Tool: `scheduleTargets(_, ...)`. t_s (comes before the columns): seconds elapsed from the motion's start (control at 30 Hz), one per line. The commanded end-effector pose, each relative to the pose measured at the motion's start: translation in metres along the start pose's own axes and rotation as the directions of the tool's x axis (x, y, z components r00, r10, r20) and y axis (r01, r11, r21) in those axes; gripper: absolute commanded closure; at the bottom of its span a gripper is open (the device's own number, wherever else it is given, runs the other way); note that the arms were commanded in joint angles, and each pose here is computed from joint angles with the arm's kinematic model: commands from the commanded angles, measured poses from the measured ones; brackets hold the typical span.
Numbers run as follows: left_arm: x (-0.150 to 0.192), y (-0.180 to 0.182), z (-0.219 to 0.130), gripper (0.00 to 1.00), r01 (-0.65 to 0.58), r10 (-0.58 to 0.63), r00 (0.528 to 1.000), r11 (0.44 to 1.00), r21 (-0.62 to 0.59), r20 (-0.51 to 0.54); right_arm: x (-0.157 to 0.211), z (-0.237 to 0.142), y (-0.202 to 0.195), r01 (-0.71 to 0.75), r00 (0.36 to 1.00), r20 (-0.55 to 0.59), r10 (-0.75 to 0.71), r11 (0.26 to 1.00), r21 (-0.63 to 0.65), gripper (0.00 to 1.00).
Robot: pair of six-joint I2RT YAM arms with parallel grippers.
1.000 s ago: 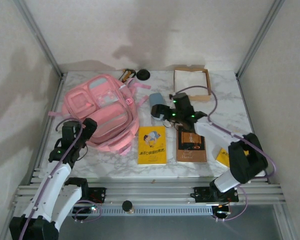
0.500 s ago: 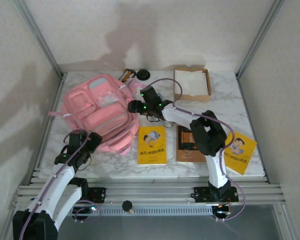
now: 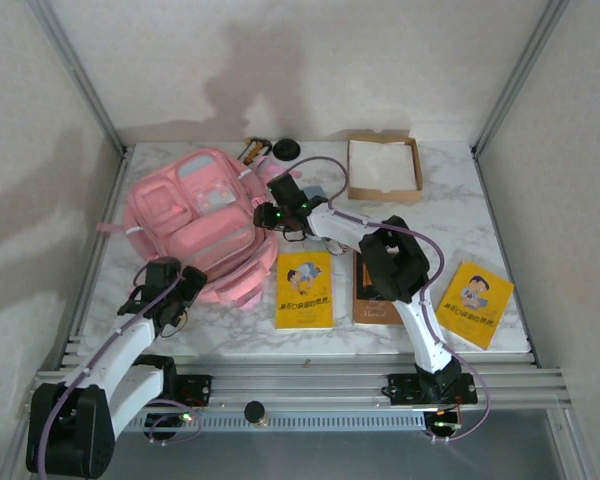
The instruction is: Pack books, pencil case, and school supplies into a backpack
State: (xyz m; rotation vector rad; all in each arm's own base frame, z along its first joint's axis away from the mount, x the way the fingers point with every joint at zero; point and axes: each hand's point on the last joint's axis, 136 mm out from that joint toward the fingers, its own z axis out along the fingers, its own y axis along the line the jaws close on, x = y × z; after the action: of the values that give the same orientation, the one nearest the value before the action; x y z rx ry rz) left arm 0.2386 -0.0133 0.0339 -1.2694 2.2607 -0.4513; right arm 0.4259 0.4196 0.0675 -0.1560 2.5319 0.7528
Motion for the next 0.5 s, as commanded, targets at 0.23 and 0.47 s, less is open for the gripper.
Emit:
scheduleTargets(0.23, -0.032, -0.039, 0.002, 0.14, 0.041, -0.055, 0.992, 0.992, 0.117, 0.111, 0.012, -0.017, 0.031, 0.073, 0.997, -0.031, -0.076, 0.995, -0.073, 0.98)
scheduleTargets(0.47, -0.072, -0.057, 0.005, 0.16, 0.013, -0.032, 0.982, 0.995, 0.102, 0.187, 0.048, -0.049, 0.069, 0.093, 0.995, -0.033, -0.098, 0.986, -0.141, 1.00)
